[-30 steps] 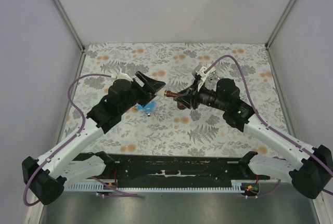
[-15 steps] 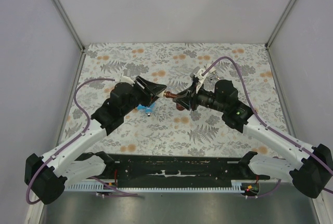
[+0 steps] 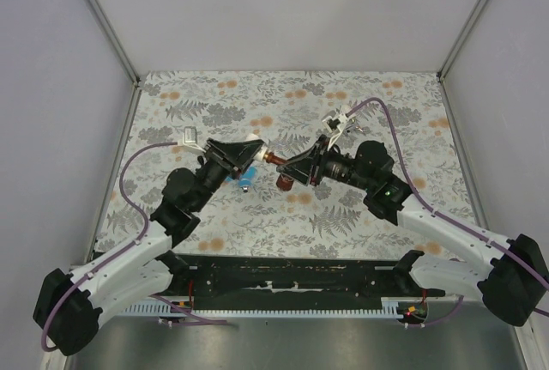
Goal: Install the water faucets
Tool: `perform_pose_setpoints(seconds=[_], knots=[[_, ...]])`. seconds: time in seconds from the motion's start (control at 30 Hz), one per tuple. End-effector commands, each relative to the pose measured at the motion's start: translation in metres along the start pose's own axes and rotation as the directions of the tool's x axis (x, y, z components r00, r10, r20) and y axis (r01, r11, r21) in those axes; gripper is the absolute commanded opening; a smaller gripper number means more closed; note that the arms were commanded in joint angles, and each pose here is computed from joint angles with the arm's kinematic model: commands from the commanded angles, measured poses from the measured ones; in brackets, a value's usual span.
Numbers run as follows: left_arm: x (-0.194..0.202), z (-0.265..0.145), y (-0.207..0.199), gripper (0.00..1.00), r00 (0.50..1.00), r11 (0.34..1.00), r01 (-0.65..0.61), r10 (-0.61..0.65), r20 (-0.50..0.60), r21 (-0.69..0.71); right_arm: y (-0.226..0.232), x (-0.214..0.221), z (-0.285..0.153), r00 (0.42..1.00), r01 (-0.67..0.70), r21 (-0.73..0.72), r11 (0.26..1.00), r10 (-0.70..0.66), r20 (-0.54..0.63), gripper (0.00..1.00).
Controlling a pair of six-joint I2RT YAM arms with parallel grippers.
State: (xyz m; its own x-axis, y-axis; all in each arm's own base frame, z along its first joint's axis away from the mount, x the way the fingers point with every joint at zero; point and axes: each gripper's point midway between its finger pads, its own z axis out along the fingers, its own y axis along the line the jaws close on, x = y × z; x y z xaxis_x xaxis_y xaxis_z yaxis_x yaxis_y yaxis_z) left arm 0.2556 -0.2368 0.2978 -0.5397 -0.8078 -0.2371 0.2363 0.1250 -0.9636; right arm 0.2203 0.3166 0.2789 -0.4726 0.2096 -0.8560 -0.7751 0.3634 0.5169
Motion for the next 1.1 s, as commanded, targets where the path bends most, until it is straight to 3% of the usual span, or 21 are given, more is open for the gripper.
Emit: perform_pose_setpoints(seconds=[0.0, 0.2, 0.37, 0.53, 0.6, 0.73, 0.93, 0.97, 1.07], knots=[[-0.018, -0.023, -0.071, 0.02, 0.968, 0.916, -0.243, 0.206, 0.143, 0.32, 0.045, -0.054, 0.001, 0.98, -0.111, -0.161, 0.981, 0.134, 0.146, 0.0], [-0.012, -0.071, -0.124, 0.02, 0.825, 0.623, -0.565, 0.443, 0.352, 0.541, 0.052, -0.048, 0.014, 0.935, -0.341, -0.186, 0.922, 0.353, 0.038, 0.0], [0.005, -0.099, -0.144, 0.02, 0.682, 0.348, -0.714, 0.539, 0.494, 0.607, 0.054, -0.04, 0.027, 0.883, -0.467, -0.205, 0.86, 0.466, -0.06, 0.0], [0.024, -0.1, -0.148, 0.02, 0.608, 0.218, -0.736, 0.629, 0.484, 0.641, 0.053, -0.036, 0.031, 0.865, -0.501, -0.216, 0.838, 0.492, -0.098, 0.0], [0.016, -0.092, -0.146, 0.02, 0.62, 0.28, -0.743, 0.63, 0.468, 0.608, 0.047, -0.033, 0.031, 0.868, -0.497, -0.198, 0.845, 0.486, -0.104, 0.03], [-0.012, -0.075, -0.132, 0.02, 0.646, 0.456, -0.759, 0.617, 0.449, 0.465, 0.031, -0.036, 0.022, 0.916, -0.401, -0.15, 0.904, 0.397, -0.056, 0.28], [-0.029, -0.065, -0.117, 0.02, 0.596, 0.512, -0.802, 0.709, 0.377, 0.306, 0.004, -0.048, 0.007, 0.99, -0.129, -0.025, 0.991, 0.13, 0.062, 0.91], [-0.03, -0.065, -0.117, 0.02, 0.593, 0.514, -0.805, 0.713, 0.374, 0.297, 0.0, -0.049, 0.006, 0.994, -0.085, -0.006, 0.996, 0.085, 0.074, 0.98], [-0.036, -0.063, -0.116, 0.02, 0.579, 0.523, -0.816, 0.74, 0.342, 0.248, -0.015, -0.053, -0.001, 0.994, 0.056, 0.072, 0.996, -0.063, 0.092, 0.98]])
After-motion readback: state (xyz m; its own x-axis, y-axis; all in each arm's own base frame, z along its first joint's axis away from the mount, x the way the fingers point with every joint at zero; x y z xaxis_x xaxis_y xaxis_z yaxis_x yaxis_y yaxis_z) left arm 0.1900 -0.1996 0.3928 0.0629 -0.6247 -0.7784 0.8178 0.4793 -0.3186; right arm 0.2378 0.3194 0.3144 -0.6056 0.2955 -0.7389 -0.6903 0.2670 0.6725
